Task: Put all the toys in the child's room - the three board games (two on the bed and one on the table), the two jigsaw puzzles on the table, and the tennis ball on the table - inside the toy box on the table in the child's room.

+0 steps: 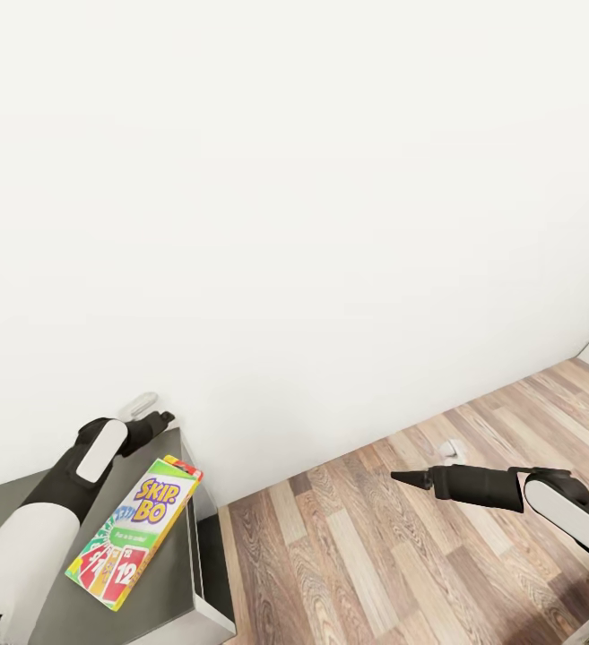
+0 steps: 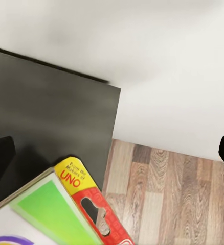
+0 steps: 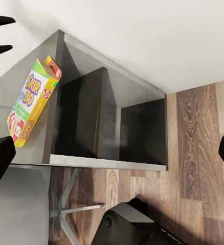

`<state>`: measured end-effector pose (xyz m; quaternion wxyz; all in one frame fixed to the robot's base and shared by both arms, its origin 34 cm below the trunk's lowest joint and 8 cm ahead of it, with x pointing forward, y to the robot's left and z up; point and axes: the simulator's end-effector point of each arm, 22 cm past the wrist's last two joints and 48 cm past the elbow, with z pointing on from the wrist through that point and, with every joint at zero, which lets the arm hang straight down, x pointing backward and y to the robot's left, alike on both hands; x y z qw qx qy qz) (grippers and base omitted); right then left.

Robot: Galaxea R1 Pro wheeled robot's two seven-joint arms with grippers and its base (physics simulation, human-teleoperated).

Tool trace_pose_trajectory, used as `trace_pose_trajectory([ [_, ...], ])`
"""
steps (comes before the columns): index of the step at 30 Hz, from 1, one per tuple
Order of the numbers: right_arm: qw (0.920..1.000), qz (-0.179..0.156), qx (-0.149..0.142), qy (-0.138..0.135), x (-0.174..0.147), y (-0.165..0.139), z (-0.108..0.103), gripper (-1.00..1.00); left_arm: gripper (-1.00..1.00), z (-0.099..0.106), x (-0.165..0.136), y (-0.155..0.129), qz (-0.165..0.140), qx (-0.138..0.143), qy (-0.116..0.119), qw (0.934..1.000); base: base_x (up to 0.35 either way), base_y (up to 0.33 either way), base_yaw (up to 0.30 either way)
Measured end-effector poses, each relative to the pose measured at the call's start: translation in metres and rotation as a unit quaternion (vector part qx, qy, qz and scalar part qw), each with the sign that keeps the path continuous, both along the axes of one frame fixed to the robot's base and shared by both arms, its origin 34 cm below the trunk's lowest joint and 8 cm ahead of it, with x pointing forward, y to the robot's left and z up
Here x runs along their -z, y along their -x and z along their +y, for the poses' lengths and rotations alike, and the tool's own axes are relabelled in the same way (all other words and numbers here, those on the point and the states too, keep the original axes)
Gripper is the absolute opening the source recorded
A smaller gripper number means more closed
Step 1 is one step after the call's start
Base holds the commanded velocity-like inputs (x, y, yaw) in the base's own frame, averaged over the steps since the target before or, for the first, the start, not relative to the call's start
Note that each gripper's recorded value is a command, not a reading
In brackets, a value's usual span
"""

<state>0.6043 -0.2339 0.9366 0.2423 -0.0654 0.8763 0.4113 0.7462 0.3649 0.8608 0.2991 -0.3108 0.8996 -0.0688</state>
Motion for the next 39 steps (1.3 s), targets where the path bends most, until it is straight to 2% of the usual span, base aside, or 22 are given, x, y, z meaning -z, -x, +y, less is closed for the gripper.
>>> trace_pose_trajectory([
  [10,1.0000,0.000,-0.001,0.000,0.000,0.000,0.000,1.00,1.00,0.009,0.016,0.008,0.025,-0.004,-0.014,0.9996,0.000,0.000,0.000],
  [12,1.0000,0.000,-0.001,0.000,0.000,0.000,0.000,1.00,1.00,0.014,0.021,0.010,0.032,-0.006,-0.028,0.9991,0.000,0.000,0.000],
  [19,1.0000,0.000,-0.001,0.001,0.000,0.001,0.000,1.00,1.00,0.025,0.033,0.015,0.040,-0.014,-0.052,0.9977,0.000,0.000,0.000],
  [39,1.0000,-0.004,-0.008,-0.003,-0.005,0.002,0.004,1.00,1.00,0.031,0.047,0.021,0.045,-0.013,-0.058,0.9972,0.000,0.000,0.000],
])
